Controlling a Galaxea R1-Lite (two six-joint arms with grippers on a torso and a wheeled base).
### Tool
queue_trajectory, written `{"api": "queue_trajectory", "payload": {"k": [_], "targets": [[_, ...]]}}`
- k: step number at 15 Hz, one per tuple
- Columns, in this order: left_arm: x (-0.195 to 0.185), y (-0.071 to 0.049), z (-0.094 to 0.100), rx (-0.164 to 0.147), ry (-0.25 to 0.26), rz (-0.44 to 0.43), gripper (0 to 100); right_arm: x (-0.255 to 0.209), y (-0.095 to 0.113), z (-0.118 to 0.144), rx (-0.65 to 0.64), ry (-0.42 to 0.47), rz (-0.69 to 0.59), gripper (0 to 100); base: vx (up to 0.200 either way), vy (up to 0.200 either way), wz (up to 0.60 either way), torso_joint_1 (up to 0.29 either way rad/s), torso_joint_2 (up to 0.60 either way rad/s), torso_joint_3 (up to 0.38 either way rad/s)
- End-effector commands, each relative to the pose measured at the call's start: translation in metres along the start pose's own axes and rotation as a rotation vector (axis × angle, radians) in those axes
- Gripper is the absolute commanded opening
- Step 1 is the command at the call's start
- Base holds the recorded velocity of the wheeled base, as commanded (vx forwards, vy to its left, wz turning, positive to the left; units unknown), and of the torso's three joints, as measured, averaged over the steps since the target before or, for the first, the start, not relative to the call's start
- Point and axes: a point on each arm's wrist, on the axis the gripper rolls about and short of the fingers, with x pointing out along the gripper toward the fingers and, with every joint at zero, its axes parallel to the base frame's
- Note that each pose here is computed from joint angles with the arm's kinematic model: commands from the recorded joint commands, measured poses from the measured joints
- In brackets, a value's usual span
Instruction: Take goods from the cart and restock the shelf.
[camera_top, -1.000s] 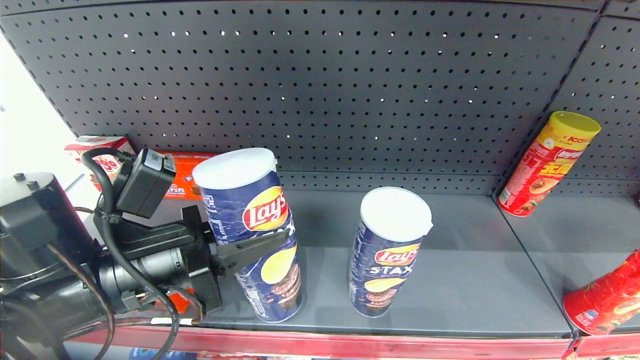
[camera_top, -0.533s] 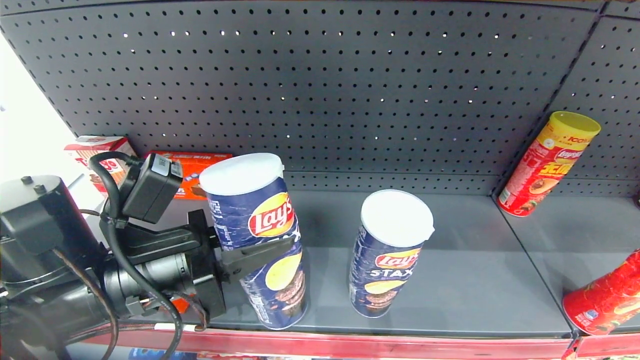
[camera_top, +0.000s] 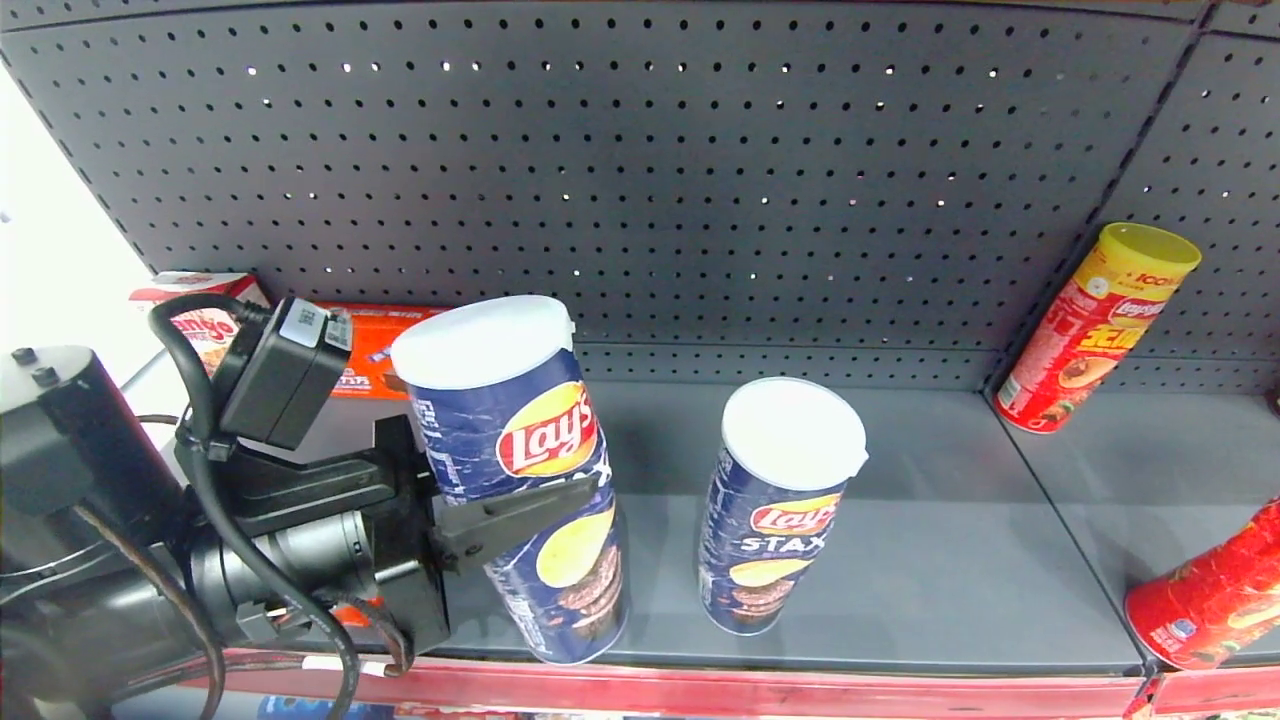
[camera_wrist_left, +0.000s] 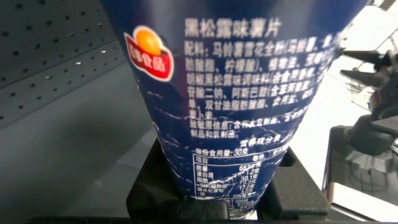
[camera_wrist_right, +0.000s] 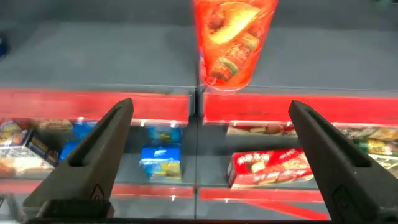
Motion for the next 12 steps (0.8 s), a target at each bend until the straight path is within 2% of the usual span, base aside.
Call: {"api": "queue_trajectory", "payload": {"k": [1,5,8,10,12], "targets": [[0.000,-0.002,-0.001,0.000,0.002,-0.008,0,0.000,0.000,-0.001,0.008,0.000,-0.003,100,0.000,0.000,0.00,0.000,0.00,0.000],[-0.006,-0.006,-0.003,-0.002,0.004,-0.006,0,0.000,0.000,-0.001,0.003,-0.003,-0.003,100,0.000,0.000,0.00,0.000,0.00,0.000],[-0.015,-0.013,0.006,0.017,-0.026,-0.006,0,0.000,0.000,-0.001,0.003,-0.001,-0.003,100,0.000,0.000,0.00,0.000,0.00,0.000],[-0.016,-0.010,0.005,0.014,-0.022,0.008,0,0.000,0.000,-0.001,0.003,-0.001,-0.003,100,0.000,0.000,0.00,0.000,0.00,0.000],[-0.010,-0.007,0.011,0.024,-0.038,0.002,0,0.000,0.000,-0.001,0.003,-0.001,-0.003,100,0.000,0.000,0.00,0.000,0.00,0.000]]}}
